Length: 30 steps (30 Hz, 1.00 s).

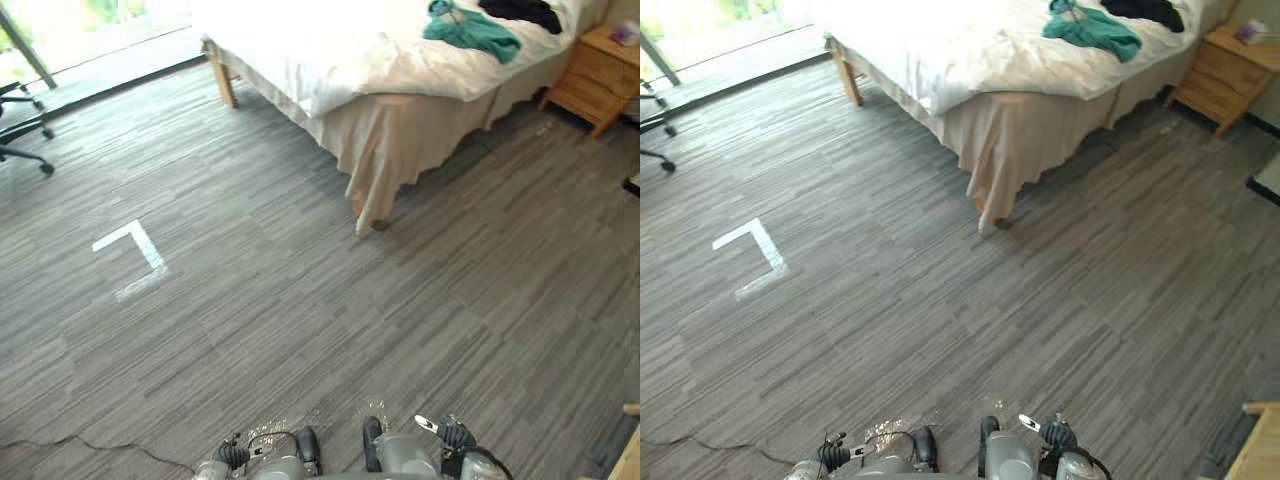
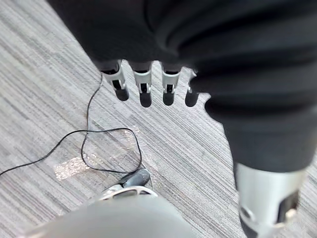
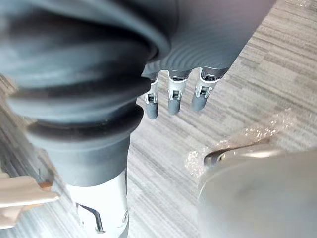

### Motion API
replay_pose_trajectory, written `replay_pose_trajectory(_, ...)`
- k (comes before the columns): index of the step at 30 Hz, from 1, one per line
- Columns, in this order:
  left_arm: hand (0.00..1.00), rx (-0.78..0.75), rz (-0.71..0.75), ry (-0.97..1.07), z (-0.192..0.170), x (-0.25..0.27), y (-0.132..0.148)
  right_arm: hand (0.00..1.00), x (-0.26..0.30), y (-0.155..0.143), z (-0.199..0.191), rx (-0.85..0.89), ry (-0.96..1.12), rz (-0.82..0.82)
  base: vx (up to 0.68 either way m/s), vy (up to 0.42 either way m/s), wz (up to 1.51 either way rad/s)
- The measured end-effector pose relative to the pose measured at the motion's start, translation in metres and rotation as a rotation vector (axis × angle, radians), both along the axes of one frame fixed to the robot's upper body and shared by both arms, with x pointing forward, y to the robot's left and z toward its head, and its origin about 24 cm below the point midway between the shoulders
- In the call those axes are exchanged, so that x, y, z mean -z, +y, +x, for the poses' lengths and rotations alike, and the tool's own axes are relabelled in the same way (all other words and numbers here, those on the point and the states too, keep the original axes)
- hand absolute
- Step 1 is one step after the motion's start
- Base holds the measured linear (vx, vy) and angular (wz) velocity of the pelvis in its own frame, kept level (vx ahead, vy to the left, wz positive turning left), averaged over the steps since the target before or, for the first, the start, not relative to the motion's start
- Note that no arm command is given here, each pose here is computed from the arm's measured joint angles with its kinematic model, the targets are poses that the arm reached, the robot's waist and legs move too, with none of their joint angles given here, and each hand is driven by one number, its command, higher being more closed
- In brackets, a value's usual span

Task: Tidy the bed and pick cloth on bed and put in laundry

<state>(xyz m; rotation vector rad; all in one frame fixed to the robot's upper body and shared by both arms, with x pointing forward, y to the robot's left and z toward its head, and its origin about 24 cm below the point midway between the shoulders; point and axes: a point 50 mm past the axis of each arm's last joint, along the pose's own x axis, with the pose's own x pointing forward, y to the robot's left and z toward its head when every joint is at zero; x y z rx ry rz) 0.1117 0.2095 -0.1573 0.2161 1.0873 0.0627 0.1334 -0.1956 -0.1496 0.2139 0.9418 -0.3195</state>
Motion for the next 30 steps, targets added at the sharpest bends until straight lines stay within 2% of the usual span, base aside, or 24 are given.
replay_pose_trajectory(6,0.0,0.027,-0.072,-0.076,0.031,-0.005,-0.03,0.0,-0.003,-0.006,0.008,0.068,-0.031,0.009,0.34,-0.131,-0.31)
replay_pose_trajectory(12,0.0,0.023,-0.124,-0.077,0.027,-0.003,-0.045,0.0,0.006,-0.03,-0.03,0.149,0.077,-0.021,0.67,-0.51,-0.08)
replay_pose_trajectory(15,0.0,-0.02,-0.153,-0.121,0.032,-0.007,-0.048,0.0,0.011,-0.029,-0.041,0.131,0.14,-0.022,0.79,-0.535,-0.54)
replay_pose_trajectory(18,0.0,-0.064,-0.221,-0.218,0.046,-0.016,-0.061,0.0,0.01,-0.03,-0.035,0.001,0.156,-0.07,0.66,-0.296,-0.54)
replay_pose_trajectory(23,0.0,-0.182,-0.281,-0.304,0.059,-0.026,-0.059,0.0,-0.004,-0.027,0.013,-0.042,0.043,-0.093,0.63,-0.128,-0.88)
replay_pose_trajectory(27,0.0,-0.18,-0.281,-0.302,0.059,-0.025,-0.062,0.0,-0.004,-0.027,0.006,-0.026,0.032,-0.109,0.51,0.061,-0.07)
replay_pose_trajectory(30,0.0,-0.249,-0.251,-0.266,0.047,-0.019,-0.047,0.0,0.003,-0.006,-0.002,-0.038,0.067,-0.064,0.85,0.188,0.66)
